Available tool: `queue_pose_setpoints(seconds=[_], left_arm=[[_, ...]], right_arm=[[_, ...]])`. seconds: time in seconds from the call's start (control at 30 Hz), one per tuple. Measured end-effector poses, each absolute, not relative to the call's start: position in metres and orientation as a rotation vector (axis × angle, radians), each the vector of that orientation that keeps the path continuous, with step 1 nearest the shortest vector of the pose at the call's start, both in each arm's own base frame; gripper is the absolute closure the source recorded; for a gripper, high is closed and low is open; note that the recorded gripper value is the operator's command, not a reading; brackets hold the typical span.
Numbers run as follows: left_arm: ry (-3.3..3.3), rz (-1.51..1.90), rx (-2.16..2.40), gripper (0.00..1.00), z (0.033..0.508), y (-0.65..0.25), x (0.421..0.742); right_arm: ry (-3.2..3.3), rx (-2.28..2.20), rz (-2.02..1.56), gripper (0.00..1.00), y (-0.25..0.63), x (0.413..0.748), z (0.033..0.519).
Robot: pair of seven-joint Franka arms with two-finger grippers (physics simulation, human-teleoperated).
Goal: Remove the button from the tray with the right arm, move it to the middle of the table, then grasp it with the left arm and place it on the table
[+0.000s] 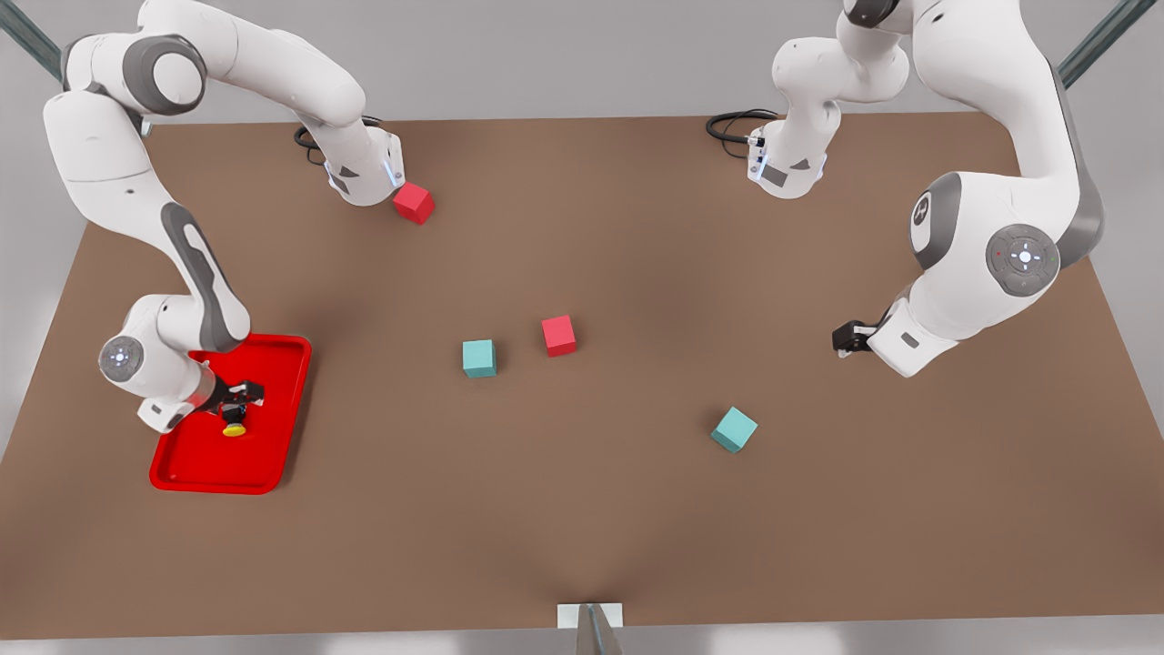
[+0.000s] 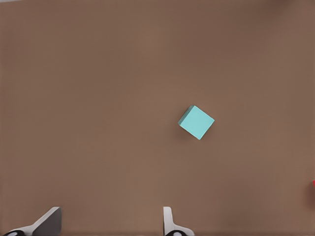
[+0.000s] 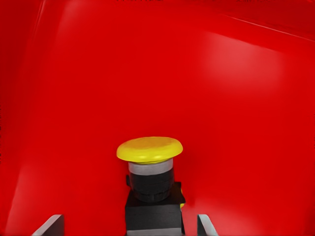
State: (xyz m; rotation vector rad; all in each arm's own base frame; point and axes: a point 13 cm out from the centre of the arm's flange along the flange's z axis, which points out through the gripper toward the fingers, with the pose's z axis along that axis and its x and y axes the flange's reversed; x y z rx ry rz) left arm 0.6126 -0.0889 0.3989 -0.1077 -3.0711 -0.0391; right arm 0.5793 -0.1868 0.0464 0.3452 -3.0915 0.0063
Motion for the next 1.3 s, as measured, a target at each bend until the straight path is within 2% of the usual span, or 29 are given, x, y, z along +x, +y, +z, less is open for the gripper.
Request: queue_pose_setpoints(seconds=[0.3, 0.33, 0.37, 0.67, 0.73, 1.07, 1.2, 1.3], left_arm=[[-3.070, -0.039, -0.106, 0.00, 0.399, -0.090, 0.612], [-3.070, -0.039, -0.105, 0.00, 0.399, -0.090, 0.612], [-3.070, -0.039, -0.105, 0.00, 0.399, -0.090, 0.612], [-3.070, -0.039, -0.107, 0.00, 0.400, -0.091, 0.611], [-3.070, -0.039, -0.114, 0.00, 0.401, -0.095, 0.610], [-3.067, -0.041, -0.110, 0.00, 0.402, -0.099, 0.608], [-3.068, -0.047, -0.107, 0.00, 0.405, -0.098, 0.606], [-3.068, -0.056, -0.094, 0.00, 0.408, -0.092, 0.605]], right_arm=[[-3.029, 0.533, 0.053, 0.00, -0.186, 0.564, 0.022], [-3.026, 0.542, 0.052, 0.39, -0.185, 0.564, 0.021], [-3.026, 0.551, 0.049, 0.51, -0.184, 0.564, 0.021], [-3.037, 0.580, 0.041, 0.50, -0.184, 0.570, 0.026], [-3.042, 0.583, 0.041, 0.59, -0.184, 0.573, 0.028], [-3.078, 0.571, 0.061, 0.60, -0.191, 0.581, 0.047], [-3.090, 0.604, 0.072, 0.59, -0.169, 0.595, 0.085], [-3.112, 0.648, 0.022, 0.59, -0.102, 0.629, 0.135]])
